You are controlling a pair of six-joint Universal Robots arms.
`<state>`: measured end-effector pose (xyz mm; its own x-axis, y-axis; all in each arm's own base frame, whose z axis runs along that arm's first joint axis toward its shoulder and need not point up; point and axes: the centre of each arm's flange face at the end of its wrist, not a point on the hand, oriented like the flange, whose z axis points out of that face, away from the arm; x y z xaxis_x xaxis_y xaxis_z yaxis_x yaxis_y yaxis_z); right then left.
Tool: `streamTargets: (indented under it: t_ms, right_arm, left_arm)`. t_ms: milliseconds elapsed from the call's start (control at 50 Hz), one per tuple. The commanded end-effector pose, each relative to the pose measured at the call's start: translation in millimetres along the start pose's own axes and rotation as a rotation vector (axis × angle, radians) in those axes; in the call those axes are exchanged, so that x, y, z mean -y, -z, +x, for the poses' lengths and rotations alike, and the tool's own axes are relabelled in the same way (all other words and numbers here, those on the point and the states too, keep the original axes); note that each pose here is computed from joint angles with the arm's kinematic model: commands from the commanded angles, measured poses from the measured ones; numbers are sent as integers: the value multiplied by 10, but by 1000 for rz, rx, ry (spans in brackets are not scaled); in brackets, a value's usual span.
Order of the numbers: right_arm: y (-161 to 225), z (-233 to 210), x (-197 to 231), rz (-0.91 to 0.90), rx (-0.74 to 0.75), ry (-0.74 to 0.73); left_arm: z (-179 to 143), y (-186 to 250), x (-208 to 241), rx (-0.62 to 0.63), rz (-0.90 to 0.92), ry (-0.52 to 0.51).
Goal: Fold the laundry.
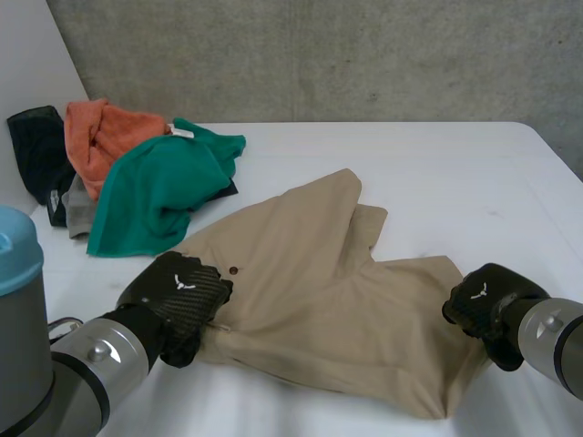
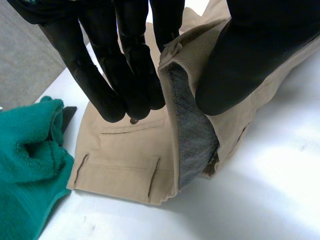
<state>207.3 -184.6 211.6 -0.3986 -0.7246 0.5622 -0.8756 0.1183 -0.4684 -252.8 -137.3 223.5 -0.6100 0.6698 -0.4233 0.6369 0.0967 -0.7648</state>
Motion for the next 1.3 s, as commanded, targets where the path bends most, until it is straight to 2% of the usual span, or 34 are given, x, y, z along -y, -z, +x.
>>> streamTargets:
  t_ms: [20,100,260,280,340,360,440,480,560,620,640,680,700,720,760,780,840,860,960,1040,1140,1200,1300]
  right_arm:
    - [-96,-33,-49,-27,31,-18]
    - [-101,-1,-60,-32,30,-42]
    - [-78,292,68,81,-54,-165]
    - [-67,350,90,101,-69,-187]
    - [-62,447,105,121,-92,-221]
    - [-62,496,109,130,-102,-236]
    - [-76,549,129,145,-105,-253]
    - [-86,566,128,145,-108,-261]
    - [-116,613,105,139,-119,-276]
    - [-136,656,85,143,-135,-297]
    - [-149,683,72,147,-145,-310]
    - [-163,706,55,148,-153,-325]
    - [-169,716,48,150,-156,-330]
    - [-176,742,27,150,-165,-345]
    - [-194,758,2,146,-166,-353]
    - [-204,771,-17,145,-169,-358]
    - [-232,794,-55,145,-170,-368]
    - [-262,800,-77,145,-165,-373]
    - [-350,809,-128,146,-151,-380]
    - [-407,766,-121,153,-123,-369]
    - [-405,665,13,210,-82,-337]
    - [-372,574,96,242,-41,-312]
    - [-264,295,264,308,90,-240]
  left_arm:
    - [88,-114,-115,-27,-62,0]
    - [-99,-286,-96,50,-68,23]
    - [-940,-556,414,314,128,39]
    - [-1137,-549,588,376,191,34]
    - [-1425,-507,864,470,299,29]
    - [-1613,-457,1072,536,388,27]
    - [-1957,-258,1587,669,617,27]
    - [-2003,-182,1786,682,714,29]
    - [-1896,-107,2193,603,917,40]
    - [-1674,-120,2408,465,1023,87]
    - [-1505,-177,2455,370,1042,123]
    - [-1296,-290,2451,266,1032,158]
    - [-1177,-364,2429,210,1016,169]
    - [-907,-518,2373,95,979,187]
    - [-593,-702,2269,-14,922,184]
    - [-262,-889,2110,-111,846,168]
    - [184,-1136,1792,-222,713,127]
    - [446,-1234,1582,-279,631,89]
    - [978,-1260,1185,-380,510,-40]
    - [969,-1183,1256,-332,569,-88]
    - [463,-906,1508,-145,612,-15]
    - [256,-791,1507,-77,590,21]
    - [-55,-603,1187,61,422,81]
